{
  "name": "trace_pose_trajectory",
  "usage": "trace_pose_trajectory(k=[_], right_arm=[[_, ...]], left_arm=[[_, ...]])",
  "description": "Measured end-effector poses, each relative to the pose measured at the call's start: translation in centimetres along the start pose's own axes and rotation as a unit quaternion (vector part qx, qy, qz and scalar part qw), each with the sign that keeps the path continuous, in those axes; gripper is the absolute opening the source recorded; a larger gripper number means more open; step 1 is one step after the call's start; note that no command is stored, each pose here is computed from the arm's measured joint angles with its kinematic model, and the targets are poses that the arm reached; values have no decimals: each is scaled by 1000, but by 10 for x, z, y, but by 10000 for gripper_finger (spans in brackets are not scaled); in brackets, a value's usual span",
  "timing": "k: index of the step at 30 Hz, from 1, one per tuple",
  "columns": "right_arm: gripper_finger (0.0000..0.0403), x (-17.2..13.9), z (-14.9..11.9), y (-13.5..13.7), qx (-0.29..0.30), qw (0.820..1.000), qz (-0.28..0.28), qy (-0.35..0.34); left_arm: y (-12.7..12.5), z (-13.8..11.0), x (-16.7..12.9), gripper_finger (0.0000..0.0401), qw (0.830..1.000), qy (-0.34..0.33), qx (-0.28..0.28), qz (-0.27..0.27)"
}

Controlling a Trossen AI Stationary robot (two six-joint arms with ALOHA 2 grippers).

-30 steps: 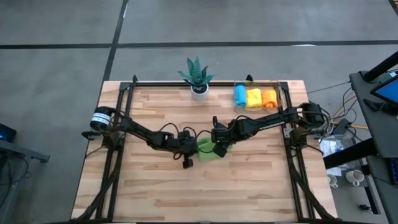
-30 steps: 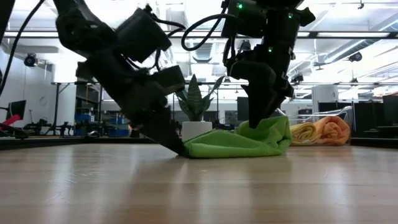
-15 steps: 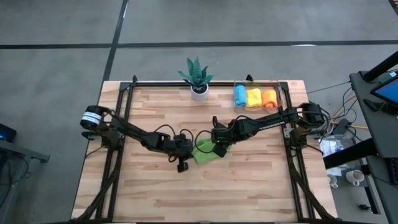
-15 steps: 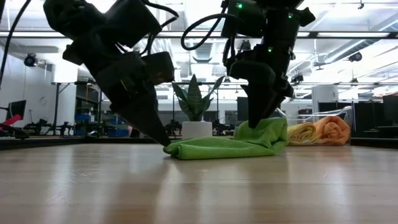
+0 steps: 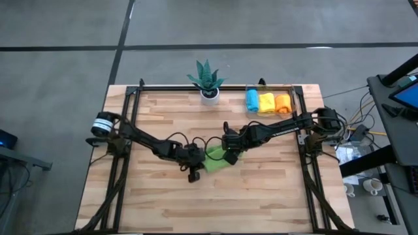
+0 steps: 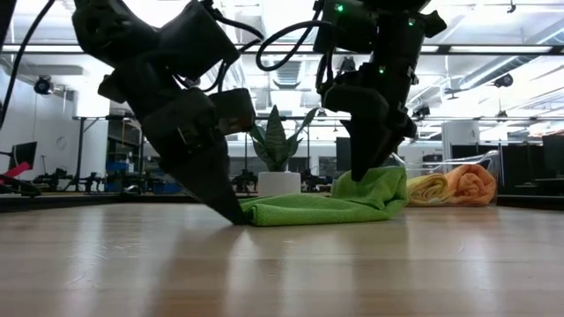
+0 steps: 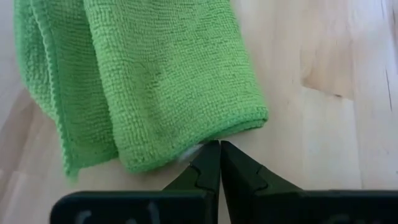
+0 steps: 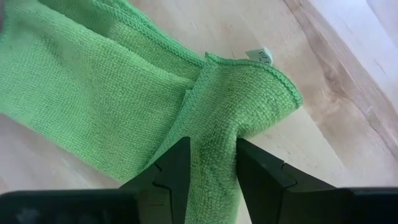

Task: Roll microfiber towels into tight, uniform cylinder then place into a basket
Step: Roll the green microfiber cloth

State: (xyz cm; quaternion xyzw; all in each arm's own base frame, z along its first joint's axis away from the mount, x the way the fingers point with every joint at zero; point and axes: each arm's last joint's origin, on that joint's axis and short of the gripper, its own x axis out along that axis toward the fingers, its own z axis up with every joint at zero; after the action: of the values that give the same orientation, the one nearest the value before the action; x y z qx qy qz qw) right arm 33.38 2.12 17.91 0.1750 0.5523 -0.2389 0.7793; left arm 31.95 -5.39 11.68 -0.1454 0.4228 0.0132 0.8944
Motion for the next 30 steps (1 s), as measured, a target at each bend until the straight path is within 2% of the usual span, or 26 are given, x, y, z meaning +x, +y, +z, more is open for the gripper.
trace_pose_trajectory(k=[8, 15, 18, 26, 30], right_arm=[[111, 0, 0, 1, 17, 1000, 2, -3], [112, -1, 2, 6, 23, 999, 20, -22], [109, -1, 1, 8, 20, 999, 21, -23], [111, -1, 2, 10, 20, 999, 28, -30], [111, -1, 1, 10, 20, 999, 28, -30]], left_arm=[[26, 4, 0, 0, 999, 17, 0, 27], [33, 4, 0, 0, 999, 23, 9, 48], [35, -1, 0, 0, 998, 32, -17, 54], [15, -4, -8, 0, 999, 41, -8, 16], [9, -1, -24, 0, 998, 55, -8, -30]])
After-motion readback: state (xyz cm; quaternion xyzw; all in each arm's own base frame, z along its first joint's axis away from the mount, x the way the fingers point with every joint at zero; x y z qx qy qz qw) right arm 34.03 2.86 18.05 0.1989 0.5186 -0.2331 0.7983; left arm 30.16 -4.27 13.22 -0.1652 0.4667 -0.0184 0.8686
